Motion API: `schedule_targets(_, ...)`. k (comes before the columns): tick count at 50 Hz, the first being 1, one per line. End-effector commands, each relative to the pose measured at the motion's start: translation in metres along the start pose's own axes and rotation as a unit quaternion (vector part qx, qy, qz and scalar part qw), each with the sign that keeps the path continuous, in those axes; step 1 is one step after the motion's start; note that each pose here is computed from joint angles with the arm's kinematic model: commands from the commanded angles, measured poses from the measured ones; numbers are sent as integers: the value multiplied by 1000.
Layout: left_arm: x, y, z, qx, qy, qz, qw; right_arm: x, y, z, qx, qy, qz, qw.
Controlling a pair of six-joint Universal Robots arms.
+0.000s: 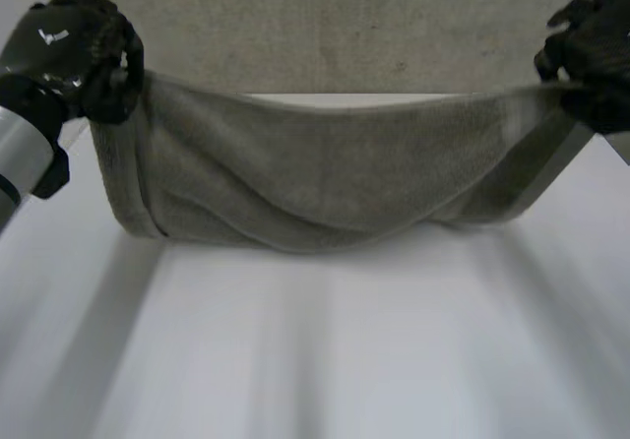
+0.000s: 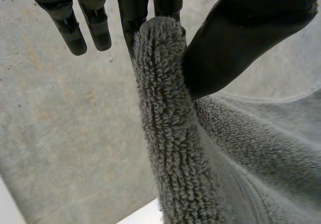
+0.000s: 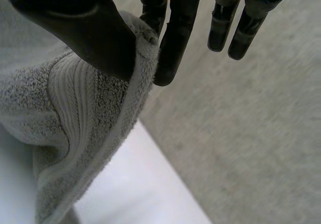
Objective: Fold the towel.
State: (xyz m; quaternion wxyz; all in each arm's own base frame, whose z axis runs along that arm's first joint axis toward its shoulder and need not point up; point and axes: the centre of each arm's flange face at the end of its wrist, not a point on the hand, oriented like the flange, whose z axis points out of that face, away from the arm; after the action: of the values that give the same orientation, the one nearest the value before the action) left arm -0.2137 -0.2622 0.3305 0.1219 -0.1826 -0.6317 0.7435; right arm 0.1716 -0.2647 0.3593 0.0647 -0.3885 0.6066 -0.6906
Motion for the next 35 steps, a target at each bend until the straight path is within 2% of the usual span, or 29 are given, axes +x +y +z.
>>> schedule_targets(1,-15,-5,2,-14,14,-26,999,-2,-14,-6,24,-4,-7,1000)
schedule_targets(4,-27,5,6,-26,23,-29,999,-3,-10,-4,20,-9,-6,1000)
schedule_targets(6,-36,20,13,-44,37,-36,998,-4,16,10,-7,-30,2,1000)
schedule_targets(7,-36,20,13,-44,37,-36,998,-4,16,10,-7,-30,2,1000)
schedule_targets(9,-39,46,26,-76,56,-50,994,-6,35,23,-28,-42,-18,999)
schedule_targets(18,-52,75,60,-94,66,-55,992,-25,59,51,-47,-79,-92,991)
schedule_targets(21,-56,79,77,-82,71,-45,993,-31,59,68,-33,-70,-145,986)
schedule_targets(22,-59,76,88,-59,71,-27,995,-31,59,79,-16,-51,-179,982)
schedule_targets(23,-59,76,88,-58,71,-27,995,-31,59,79,-15,-51,-179,982)
schedule_targets(25,-64,60,115,23,70,18,997,-22,46,105,37,16,-236,971)
schedule_targets(26,-65,60,115,24,70,18,997,-22,46,105,37,16,-237,971)
schedule_targets(27,-63,44,127,75,72,40,994,-10,25,114,76,68,-263,959)
schedule_targets(28,-63,44,127,76,72,40,994,-9,25,115,76,69,-263,959)
schedule_targets(30,-54,-1,138,190,78,82,975,19,-43,114,183,173,-273,928)
schedule_targets(31,-54,-2,138,191,78,82,975,19,-43,114,184,174,-273,928)
schedule_targets(32,-50,-28,137,247,81,97,961,30,-76,103,237,205,-251,916)
schedule_targets(33,-47,-56,130,295,86,101,946,37,-95,92,274,208,-220,913)
schedule_targets(34,-47,-57,130,296,86,101,946,37,-95,92,274,208,-220,913)
schedule_targets(35,-50,-83,121,335,91,94,933,39,-102,85,291,193,-191,917)
